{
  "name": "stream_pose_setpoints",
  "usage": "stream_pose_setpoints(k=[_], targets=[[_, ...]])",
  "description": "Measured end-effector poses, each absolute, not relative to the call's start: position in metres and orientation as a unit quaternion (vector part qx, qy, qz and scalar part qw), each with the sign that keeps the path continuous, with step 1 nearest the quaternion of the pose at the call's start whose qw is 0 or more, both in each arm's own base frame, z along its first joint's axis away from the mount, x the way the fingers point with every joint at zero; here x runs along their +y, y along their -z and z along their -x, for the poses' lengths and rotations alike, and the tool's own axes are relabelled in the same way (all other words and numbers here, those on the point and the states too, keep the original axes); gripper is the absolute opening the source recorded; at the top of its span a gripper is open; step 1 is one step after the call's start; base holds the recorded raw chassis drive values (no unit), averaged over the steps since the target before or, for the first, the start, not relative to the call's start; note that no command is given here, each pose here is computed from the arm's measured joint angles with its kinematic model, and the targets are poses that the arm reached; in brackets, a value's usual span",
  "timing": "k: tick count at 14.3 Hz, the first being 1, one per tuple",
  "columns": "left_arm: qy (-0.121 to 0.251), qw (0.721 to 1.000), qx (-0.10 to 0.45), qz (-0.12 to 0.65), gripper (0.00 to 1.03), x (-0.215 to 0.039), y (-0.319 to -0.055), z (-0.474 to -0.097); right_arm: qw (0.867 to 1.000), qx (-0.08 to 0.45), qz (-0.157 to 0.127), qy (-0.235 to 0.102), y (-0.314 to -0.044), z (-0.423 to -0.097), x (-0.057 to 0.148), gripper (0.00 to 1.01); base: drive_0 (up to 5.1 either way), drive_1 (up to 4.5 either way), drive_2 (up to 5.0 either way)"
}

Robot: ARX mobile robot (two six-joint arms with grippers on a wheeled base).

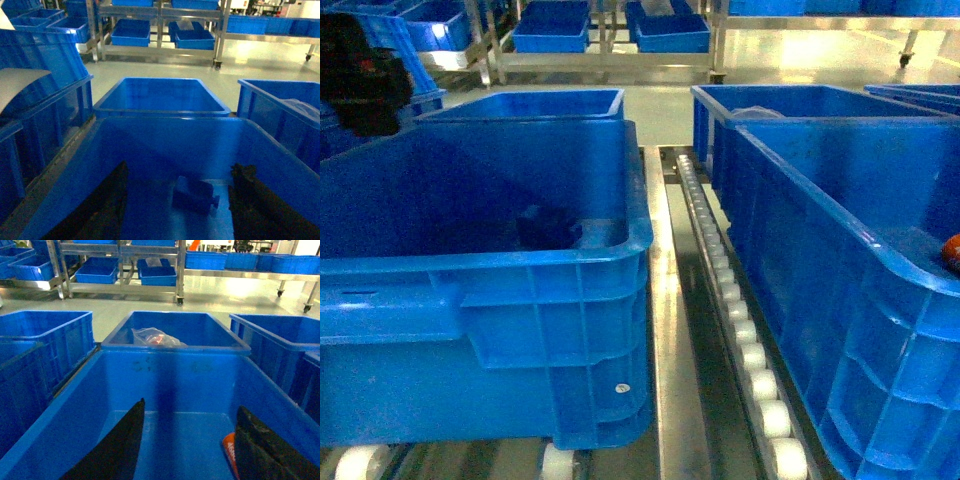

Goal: Sort blue parts and orange caps into right shelf containers

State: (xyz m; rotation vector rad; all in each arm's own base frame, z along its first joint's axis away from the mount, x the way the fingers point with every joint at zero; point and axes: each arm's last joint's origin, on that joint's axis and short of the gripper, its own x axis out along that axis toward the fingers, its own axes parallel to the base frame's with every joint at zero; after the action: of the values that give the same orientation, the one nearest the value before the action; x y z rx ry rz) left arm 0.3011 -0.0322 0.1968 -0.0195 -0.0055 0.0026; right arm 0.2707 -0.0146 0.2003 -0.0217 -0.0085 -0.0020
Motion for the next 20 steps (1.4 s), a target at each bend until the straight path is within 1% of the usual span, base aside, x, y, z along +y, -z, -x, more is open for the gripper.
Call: stream_pose_setpoints(k=[1, 2, 3, 4, 5, 7, 8, 9, 10, 11, 12, 13, 14, 16, 20], targets=[[-0.004, 1.0, -0.005, 0.01, 0.42, -0.025, -0.193, -0.28, 1.0, 0.002, 0.008, 0.0, -0.193, -0.254, -0.012, 0.4, 0.0, 0.0, 0.0], [-0.005, 1.0, 0.001, 0.009, 0.28, -0.02, -0.187, -0.263, 1.0, 0.007, 0.007, 0.006, -0.187, -0.238, -0.004, 0.25, 0.0, 0.0, 0.0], [-0.001, 1.0, 0.007, 0.008, 0.15, -0.018, -0.182, -0.249, 1.0, 0.006, 0.007, -0.004, -0.184, -0.226, 0.001, 0.12, 0.0, 0.0, 0.0], [0.001, 1.0, 0.008, 0.008, 0.04, -0.016, -0.18, -0.238, 1.0, 0.002, 0.007, -0.006, -0.183, -0.218, 0.001, 0.01, 0.0, 0.0, 0.0], [-0.002, 1.0, 0.006, 0.008, 0.02, -0.014, -0.179, -0.23, 1.0, 0.003, 0.006, -0.005, -0.182, -0.211, 0.001, 0.02, 0.0, 0.0, 0.0], [0.0, 1.0, 0.004, 0.008, 0.02, -0.009, -0.177, -0.214, 1.0, 0.008, 0.005, 0.0, -0.176, -0.196, 0.0, 0.01, 0.0, 0.0, 0.0], [0.001, 1.0, 0.007, 0.008, 0.02, -0.002, -0.174, -0.204, 1.0, 0.008, 0.005, 0.0, -0.175, -0.189, 0.0, 0.01, 0.0, 0.0, 0.0], [-0.007, 1.0, 0.008, 0.008, 0.02, 0.001, -0.173, -0.197, 1.0, 0.006, 0.005, 0.0, -0.174, -0.182, 0.0, 0.01, 0.0, 0.0, 0.0], [-0.003, 1.0, -0.014, 0.008, 0.02, 0.001, -0.17, -0.189, 1.0, 0.001, 0.005, 0.0, -0.173, -0.176, 0.0, 0.01, 0.0, 0.0, 0.0], [0.0, 1.0, 0.009, 0.008, 0.02, 0.0, -0.162, -0.182, 1.0, -0.004, 0.005, 0.0, -0.167, -0.17, 0.0, 0.01, 0.0, 0.0, 0.0], [0.0, 1.0, 0.023, 0.007, 0.02, 0.0, -0.157, -0.174, 1.0, 0.021, 0.005, 0.0, -0.158, -0.163, 0.0, 0.01, 0.0, 0.0, 0.0], [0.0, 1.0, 0.012, 0.007, 0.02, 0.0, -0.16, -0.168, 1.0, 0.019, 0.005, 0.0, -0.158, -0.157, 0.0, 0.01, 0.0, 0.0, 0.0], [0.0, 1.0, 0.003, 0.007, 0.02, 0.0, -0.164, -0.163, 1.0, 0.003, 0.005, 0.0, -0.164, -0.153, 0.0, 0.01, 0.0, 0.0, 0.0], [0.0, 1.0, 0.01, 0.007, 0.02, 0.0, -0.162, -0.152, 1.0, 0.008, 0.005, 0.0, -0.163, -0.144, 0.0, 0.01, 0.0, 0.0, 0.0], [0.0, 1.0, 0.005, 0.007, 0.02, 0.0, -0.165, -0.137, 1.0, -0.002, 0.005, 0.0, -0.168, -0.132, 0.0, 0.01, 0.0, 0.0, 0.0]])
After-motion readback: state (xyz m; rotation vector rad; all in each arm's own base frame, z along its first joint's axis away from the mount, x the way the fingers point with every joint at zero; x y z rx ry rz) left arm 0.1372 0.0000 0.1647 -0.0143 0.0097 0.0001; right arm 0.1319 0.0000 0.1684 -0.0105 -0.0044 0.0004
